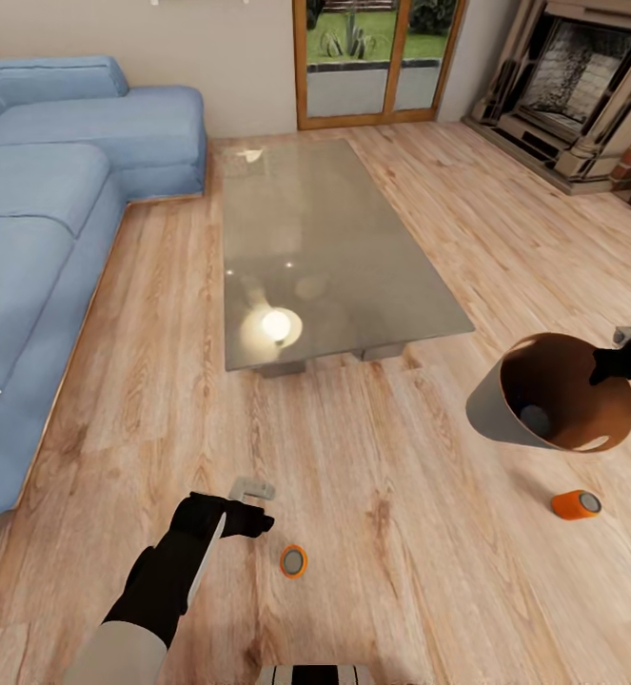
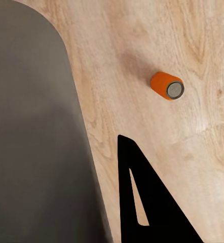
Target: Put the three can of soda from the living room inside the tash can in the kitchen.
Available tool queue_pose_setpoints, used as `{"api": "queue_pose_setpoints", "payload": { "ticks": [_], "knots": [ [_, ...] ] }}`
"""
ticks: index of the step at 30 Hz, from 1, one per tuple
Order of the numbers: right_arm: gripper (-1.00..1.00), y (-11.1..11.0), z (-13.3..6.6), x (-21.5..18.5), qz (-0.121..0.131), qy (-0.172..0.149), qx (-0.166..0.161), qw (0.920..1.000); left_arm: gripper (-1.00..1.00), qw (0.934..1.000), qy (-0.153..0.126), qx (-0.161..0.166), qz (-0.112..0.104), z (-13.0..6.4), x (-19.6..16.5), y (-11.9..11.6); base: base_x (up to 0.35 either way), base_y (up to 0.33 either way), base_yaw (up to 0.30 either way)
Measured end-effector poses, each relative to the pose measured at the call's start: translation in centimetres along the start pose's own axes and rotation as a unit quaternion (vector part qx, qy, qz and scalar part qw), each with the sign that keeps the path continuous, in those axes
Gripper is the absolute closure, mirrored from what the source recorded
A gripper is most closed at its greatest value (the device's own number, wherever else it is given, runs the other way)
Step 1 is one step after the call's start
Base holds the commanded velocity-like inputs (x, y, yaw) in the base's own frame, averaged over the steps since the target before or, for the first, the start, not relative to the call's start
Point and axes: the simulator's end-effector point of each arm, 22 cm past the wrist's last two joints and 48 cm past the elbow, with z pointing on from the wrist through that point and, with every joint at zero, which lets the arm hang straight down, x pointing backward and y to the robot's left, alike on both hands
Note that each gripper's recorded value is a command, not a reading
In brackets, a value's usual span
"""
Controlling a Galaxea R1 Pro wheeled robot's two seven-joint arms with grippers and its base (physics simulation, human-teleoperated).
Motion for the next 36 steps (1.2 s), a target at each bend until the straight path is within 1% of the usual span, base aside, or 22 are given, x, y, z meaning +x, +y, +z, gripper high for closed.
{"api": "queue_pose_setpoints", "payload": {
  "ticks": [1,3,6,11,14,19,20,21,23,27,33,36],
  "knots": [
    [1.00,-0.1,-0.2,-0.3,0.000,-0.002,0.002,1.0000,-1.00,1.0000,0.001,0.001,0.000,0.3,0.1,0.0,0.000,0.000,0.000],
    [1.00,-0.5,-0.1,-0.3,-0.001,0.003,0.010,0.9999,-1.00,1.0000,0.002,0.001,0.000,0.8,0.4,-0.1,0.000,0.000,0.000],
    [1.00,-1.2,0.3,0.0,-0.005,0.012,0.023,0.9997,-1.00,1.0000,0.005,0.004,0.008,1.6,0.7,-0.5,0.000,0.000,0.000],
    [1.00,-0.4,1.4,-0.1,0.002,0.012,0.011,0.9999,-1.00,0.9998,0.008,0.008,0.016,2.9,1.3,-1.1,0.000,0.000,0.000],
    [1.00,-0.1,1.8,-0.5,-0.001,0.008,0.013,0.9999,-1.00,0.9998,0.011,0.009,0.017,3.7,1.7,-1.1,0.000,0.000,0.000],
    [1.00,-0.3,1.2,-1.6,-0.008,0.005,0.027,0.9996,-1.00,0.9997,0.014,0.010,0.017,5.0,2.4,-1.0,0.000,0.000,0.000],
    [1.00,-0.5,0.6,-1.9,-0.006,0.005,0.031,0.9995,-1.00,0.9997,0.015,0.010,0.017,5.3,2.5,-1.0,0.000,0.000,0.000],
    [1.00,-0.5,0.4,-2.4,-0.009,-0.002,0.032,0.9994,-1.00,0.9997,0.016,0.010,0.017,5.5,2.7,-1.0,0.000,0.000,0.000],
    [1.00,-0.2,0.6,-2.5,-0.003,-0.003,0.025,0.9997,-1.00,0.9996,0.017,0.011,0.017,6.0,2.9,-1.0,0.000,0.000,0.000],
    [1.00,0.0,1.4,-2.6,-0.001,-0.003,0.024,0.9997,-1.00,0.9996,0.019,0.012,0.017,7.1,3.4,-1.0,0.000,0.000,0.000],
    [1.00,-1.2,2.7,-2.1,-0.014,0.007,0.054,0.9984,-1.00,0.9994,0.022,0.016,0.022,8.7,4.2,-1.5,0.000,0.000,0.000],
    [1.00,-0.8,3.6,-2.1,-0.013,0.007,0.050,0.9986,-1.00,0.9992,0.024,0.018,0.025,9.5,4.6,-1.7,0.000,0.000,0.000]
  ]
}}
